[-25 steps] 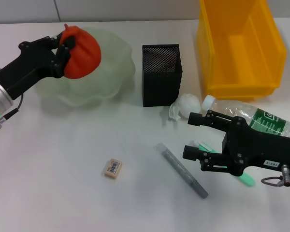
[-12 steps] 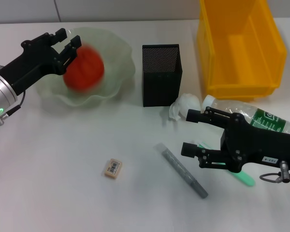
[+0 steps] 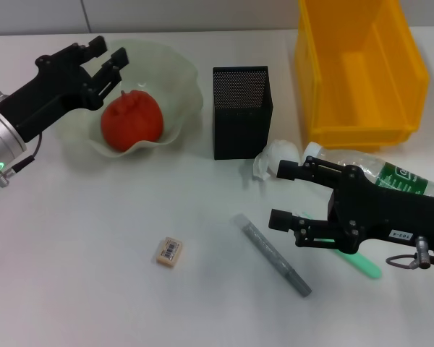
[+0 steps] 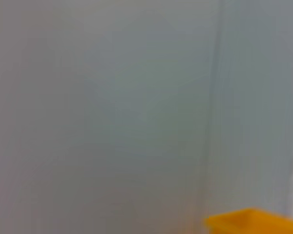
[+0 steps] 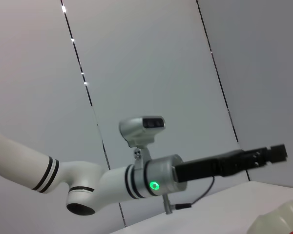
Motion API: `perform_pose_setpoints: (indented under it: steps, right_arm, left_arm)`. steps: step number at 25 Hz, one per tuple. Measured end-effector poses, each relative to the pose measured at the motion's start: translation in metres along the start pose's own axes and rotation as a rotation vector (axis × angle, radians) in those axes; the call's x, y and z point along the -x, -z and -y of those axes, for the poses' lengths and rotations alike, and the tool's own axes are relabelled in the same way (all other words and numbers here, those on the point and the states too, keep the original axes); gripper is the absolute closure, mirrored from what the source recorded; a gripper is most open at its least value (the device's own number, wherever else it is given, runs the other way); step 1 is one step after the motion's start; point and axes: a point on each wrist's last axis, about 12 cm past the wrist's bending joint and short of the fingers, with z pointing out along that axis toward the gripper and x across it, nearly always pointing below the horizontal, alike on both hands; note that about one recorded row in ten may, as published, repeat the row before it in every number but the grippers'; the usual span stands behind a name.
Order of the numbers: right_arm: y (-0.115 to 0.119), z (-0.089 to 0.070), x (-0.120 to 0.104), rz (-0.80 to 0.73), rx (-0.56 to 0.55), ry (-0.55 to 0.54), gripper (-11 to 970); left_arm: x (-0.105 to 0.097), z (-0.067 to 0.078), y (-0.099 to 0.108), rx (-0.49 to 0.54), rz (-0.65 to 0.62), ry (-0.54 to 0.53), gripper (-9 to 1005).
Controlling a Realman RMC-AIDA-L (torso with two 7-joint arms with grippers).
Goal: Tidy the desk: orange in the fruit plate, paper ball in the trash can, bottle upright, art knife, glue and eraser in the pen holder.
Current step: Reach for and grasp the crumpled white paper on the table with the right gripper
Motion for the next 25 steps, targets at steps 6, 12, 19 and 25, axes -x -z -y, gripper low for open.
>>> perform_pose_setpoints:
  steps: [6, 12, 19, 25]
  right_arm:
    - [0.002, 0.000, -0.001, 0.002, -0.012, -0.004, 142]
    - [0.003, 0.000, -0.002, 0.001, -0.022, -0.009, 146]
    - [0.001, 0.003, -0.001, -0.004, -0.029, -0.023, 150]
    - [0.001, 0.014, 0.019, -0.026, -0.019, -0.086, 154]
  left_arm:
    - [0.023, 0.031, 0.013, -0.346, 0.070, 0.037, 524]
    - [0.031, 0.056, 0.035, -0.589, 0.113, 0.025, 492]
    - [0.016, 0.069, 0.063, -0.648, 0.092, 0.058, 424]
    - [0.007, 0.074, 0.068, -0.675, 0.031, 0.051, 237]
